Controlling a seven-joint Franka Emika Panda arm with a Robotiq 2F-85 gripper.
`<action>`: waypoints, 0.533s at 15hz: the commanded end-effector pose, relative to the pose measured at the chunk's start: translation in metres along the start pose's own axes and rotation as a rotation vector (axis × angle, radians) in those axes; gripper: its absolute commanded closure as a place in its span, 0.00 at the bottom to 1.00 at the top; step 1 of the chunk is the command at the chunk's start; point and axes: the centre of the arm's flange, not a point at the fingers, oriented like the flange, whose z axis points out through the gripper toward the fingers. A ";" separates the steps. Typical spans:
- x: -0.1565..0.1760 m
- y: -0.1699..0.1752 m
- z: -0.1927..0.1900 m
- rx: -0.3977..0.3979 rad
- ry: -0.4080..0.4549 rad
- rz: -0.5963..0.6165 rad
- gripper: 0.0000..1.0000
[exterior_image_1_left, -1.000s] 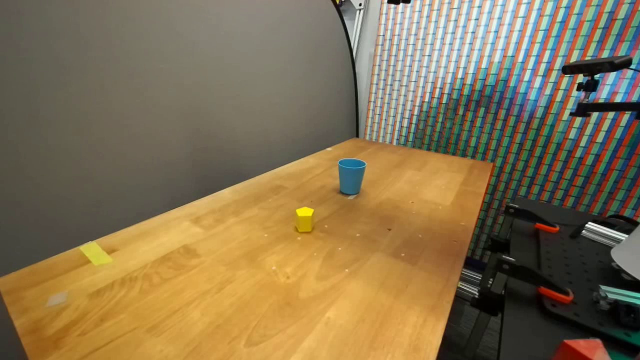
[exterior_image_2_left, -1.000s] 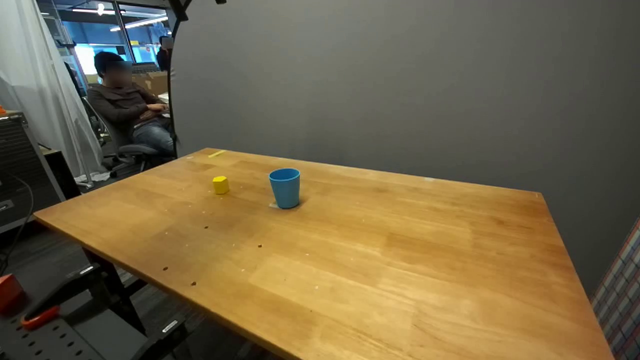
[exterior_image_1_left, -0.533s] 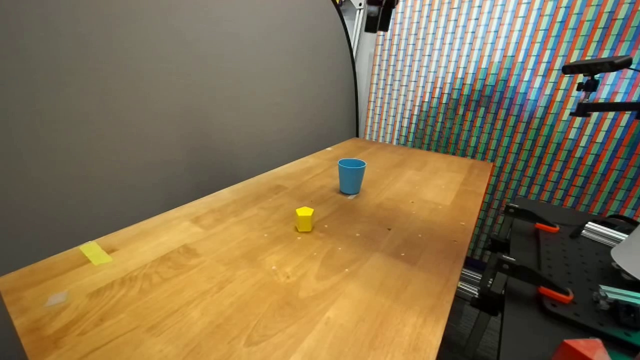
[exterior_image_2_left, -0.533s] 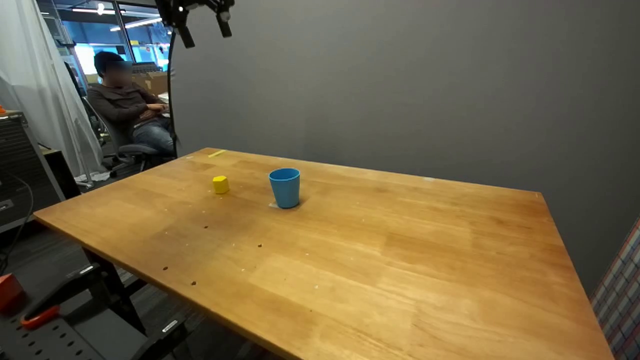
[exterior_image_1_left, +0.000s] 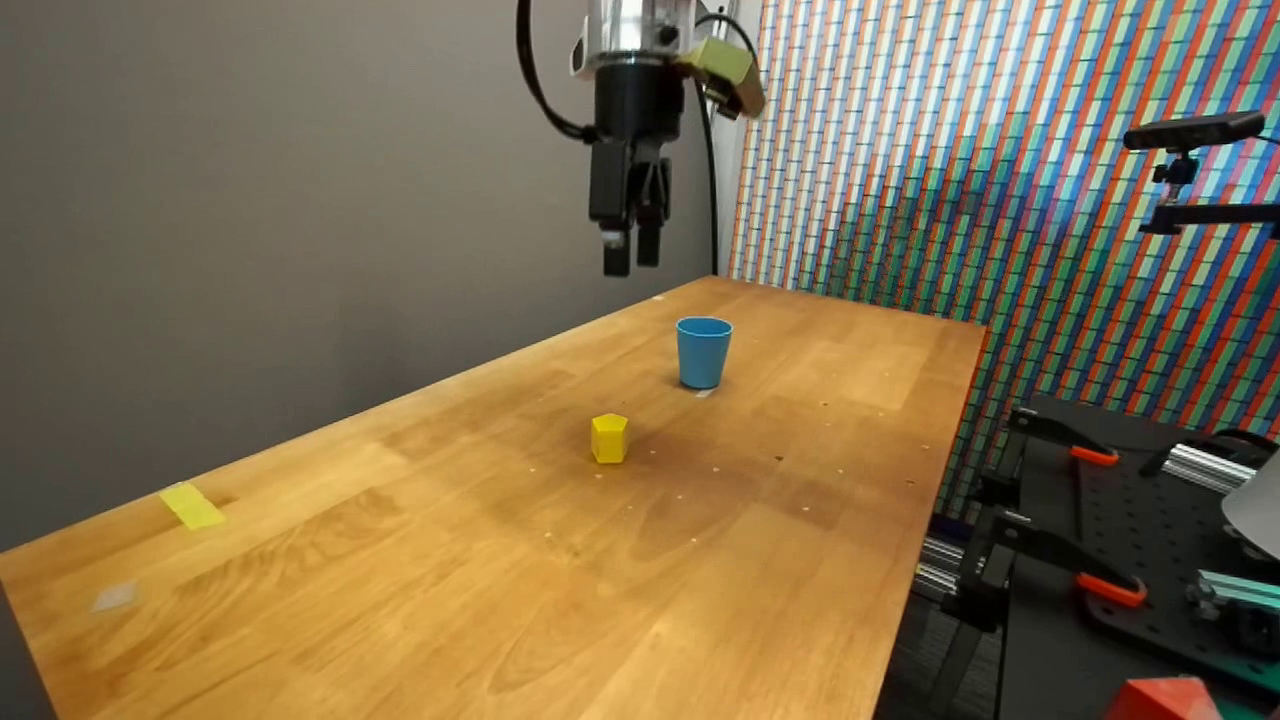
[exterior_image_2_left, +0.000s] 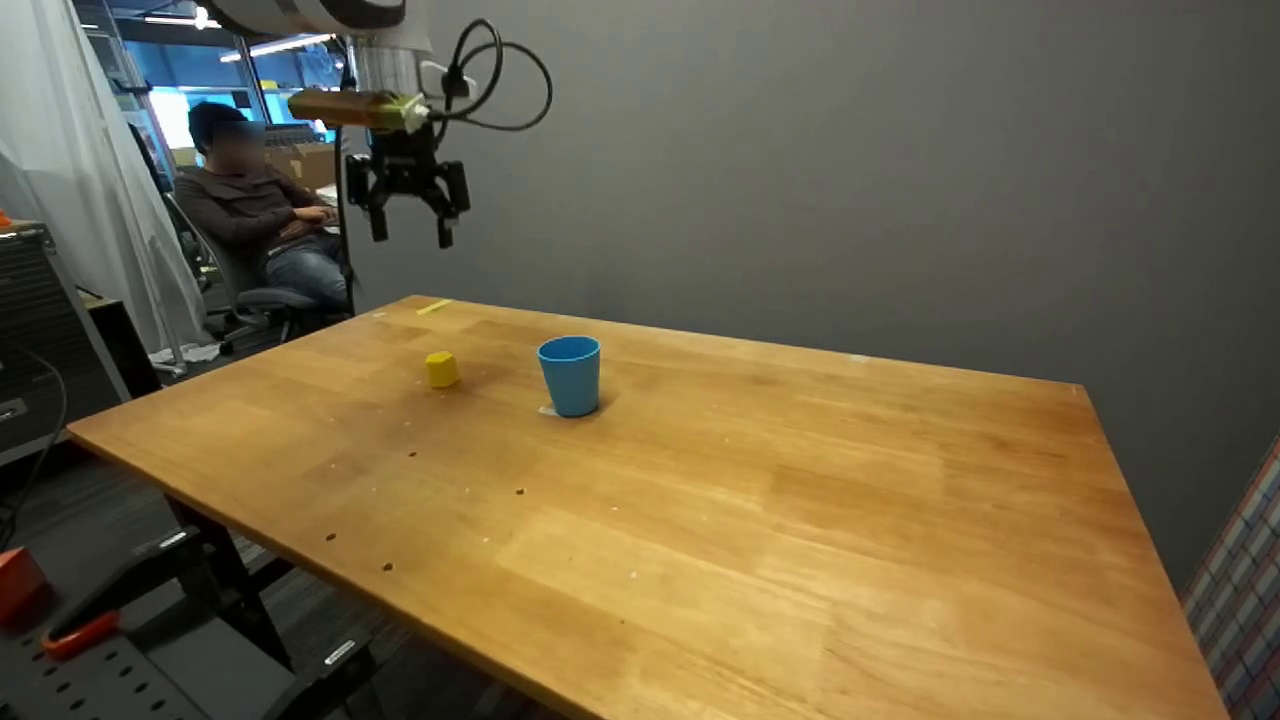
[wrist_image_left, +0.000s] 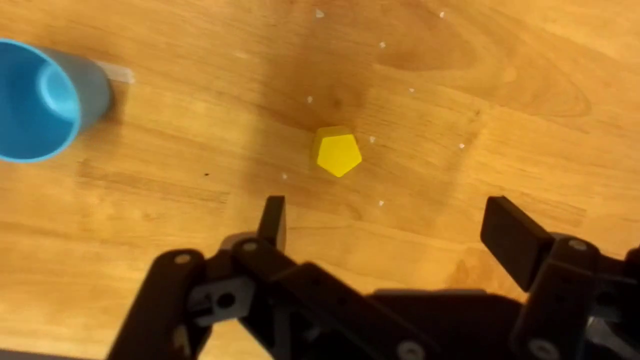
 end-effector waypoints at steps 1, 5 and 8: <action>0.048 -0.013 0.049 0.069 -0.067 -0.032 0.00; 0.056 -0.026 0.095 0.017 -0.136 -0.004 0.00; 0.054 -0.020 0.122 -0.064 -0.188 0.035 0.00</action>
